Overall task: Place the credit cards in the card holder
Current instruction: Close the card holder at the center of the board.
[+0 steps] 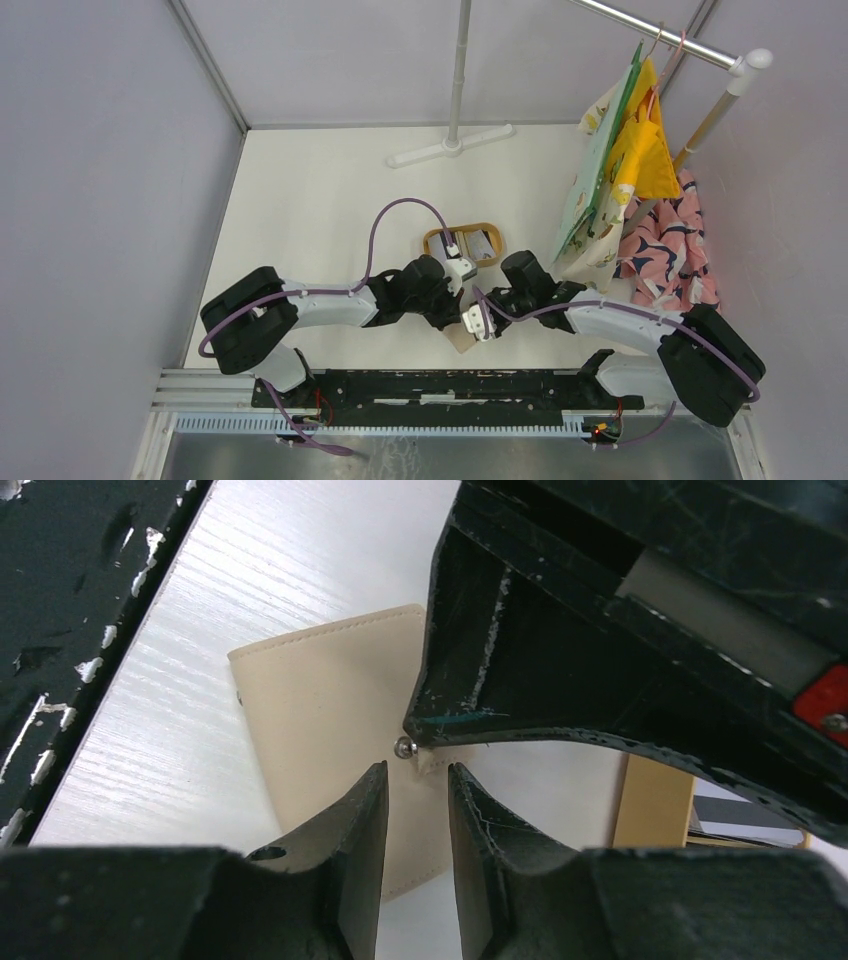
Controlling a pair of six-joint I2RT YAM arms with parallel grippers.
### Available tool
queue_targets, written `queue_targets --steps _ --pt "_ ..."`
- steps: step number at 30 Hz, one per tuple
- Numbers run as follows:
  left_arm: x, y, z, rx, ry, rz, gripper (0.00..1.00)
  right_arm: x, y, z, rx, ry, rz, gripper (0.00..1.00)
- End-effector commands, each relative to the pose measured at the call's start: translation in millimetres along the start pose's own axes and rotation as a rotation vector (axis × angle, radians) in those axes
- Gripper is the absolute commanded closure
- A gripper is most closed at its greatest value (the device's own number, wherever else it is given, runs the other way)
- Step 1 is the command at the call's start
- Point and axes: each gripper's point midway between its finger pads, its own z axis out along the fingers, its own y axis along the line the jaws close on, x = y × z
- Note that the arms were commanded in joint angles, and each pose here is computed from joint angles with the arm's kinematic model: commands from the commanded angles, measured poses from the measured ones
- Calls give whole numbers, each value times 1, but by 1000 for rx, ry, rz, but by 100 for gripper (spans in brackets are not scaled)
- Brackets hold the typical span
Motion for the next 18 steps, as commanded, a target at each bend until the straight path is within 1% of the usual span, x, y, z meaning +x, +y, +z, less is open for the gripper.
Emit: queue_targets --steps 1,14,18 --pt "2 -1 -3 12 -9 51 98 1 -2 5 3 9 -19 66" --pt "1 -6 -3 39 -14 51 98 2 -1 12 -7 26 -14 71" --pt "1 -7 -3 45 -17 51 98 2 -2 14 -7 36 -13 76"
